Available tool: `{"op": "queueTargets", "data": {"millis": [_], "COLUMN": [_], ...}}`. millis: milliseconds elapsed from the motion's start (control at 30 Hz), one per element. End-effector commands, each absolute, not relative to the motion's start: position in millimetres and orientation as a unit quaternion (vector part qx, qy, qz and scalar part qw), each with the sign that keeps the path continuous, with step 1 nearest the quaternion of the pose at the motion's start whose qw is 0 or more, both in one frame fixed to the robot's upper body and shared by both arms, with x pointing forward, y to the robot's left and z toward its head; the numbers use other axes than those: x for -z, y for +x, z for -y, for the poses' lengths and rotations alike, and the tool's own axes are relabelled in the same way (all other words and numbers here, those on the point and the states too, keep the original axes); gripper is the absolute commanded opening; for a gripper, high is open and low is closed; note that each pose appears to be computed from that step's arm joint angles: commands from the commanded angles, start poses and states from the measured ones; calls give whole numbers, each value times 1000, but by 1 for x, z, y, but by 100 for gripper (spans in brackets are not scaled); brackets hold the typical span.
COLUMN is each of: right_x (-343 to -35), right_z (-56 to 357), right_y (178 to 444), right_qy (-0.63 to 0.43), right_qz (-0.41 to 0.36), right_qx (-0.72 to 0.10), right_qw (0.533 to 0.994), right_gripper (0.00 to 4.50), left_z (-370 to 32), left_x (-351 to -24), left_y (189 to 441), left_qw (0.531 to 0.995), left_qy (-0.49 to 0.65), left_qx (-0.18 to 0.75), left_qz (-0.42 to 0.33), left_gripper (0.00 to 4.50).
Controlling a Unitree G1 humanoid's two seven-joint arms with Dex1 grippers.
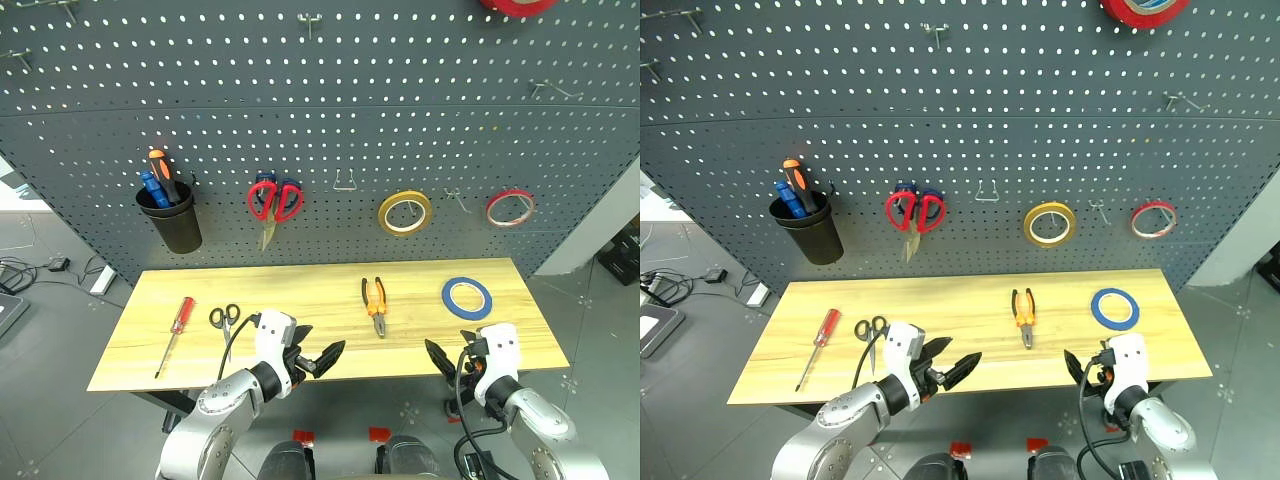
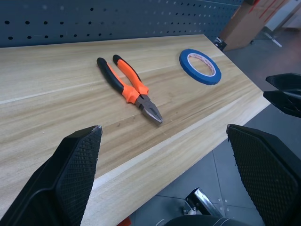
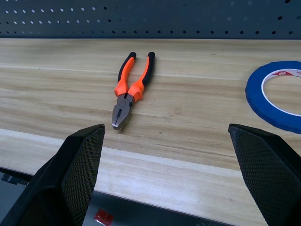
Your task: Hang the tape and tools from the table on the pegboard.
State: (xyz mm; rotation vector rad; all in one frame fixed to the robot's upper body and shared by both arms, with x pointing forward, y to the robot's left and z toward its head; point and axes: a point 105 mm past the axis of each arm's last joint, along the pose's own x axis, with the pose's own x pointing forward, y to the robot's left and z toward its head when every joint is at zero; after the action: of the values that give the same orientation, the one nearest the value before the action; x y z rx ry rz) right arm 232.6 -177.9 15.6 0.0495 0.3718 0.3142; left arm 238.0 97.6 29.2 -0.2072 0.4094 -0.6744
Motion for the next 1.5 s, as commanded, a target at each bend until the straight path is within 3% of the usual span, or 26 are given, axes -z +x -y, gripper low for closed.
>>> {"op": "queueTargets", "data": {"millis": [33, 933, 1500], "right_x": [-22, -20, -26], "right_z": [176, 173, 182], "right_y": [236, 235, 235], "right_qy": [21, 27, 21], "right_qz": [-169, -170, -167], "right_qx": [-161, -163, -154], "right_qw": [972, 971, 974], "right_gripper": [450, 450, 450], "left_z": [-94, -104, -101], "left_x": [-42, -33, -51], "left_y": [238, 240, 265], "left_qw": [919, 926, 942], "left_qy": [-93, -83, -51], "left_qx": [344, 325, 300], "left_qz": [-171, -175, -142], "left_gripper": [448, 448, 448]}}
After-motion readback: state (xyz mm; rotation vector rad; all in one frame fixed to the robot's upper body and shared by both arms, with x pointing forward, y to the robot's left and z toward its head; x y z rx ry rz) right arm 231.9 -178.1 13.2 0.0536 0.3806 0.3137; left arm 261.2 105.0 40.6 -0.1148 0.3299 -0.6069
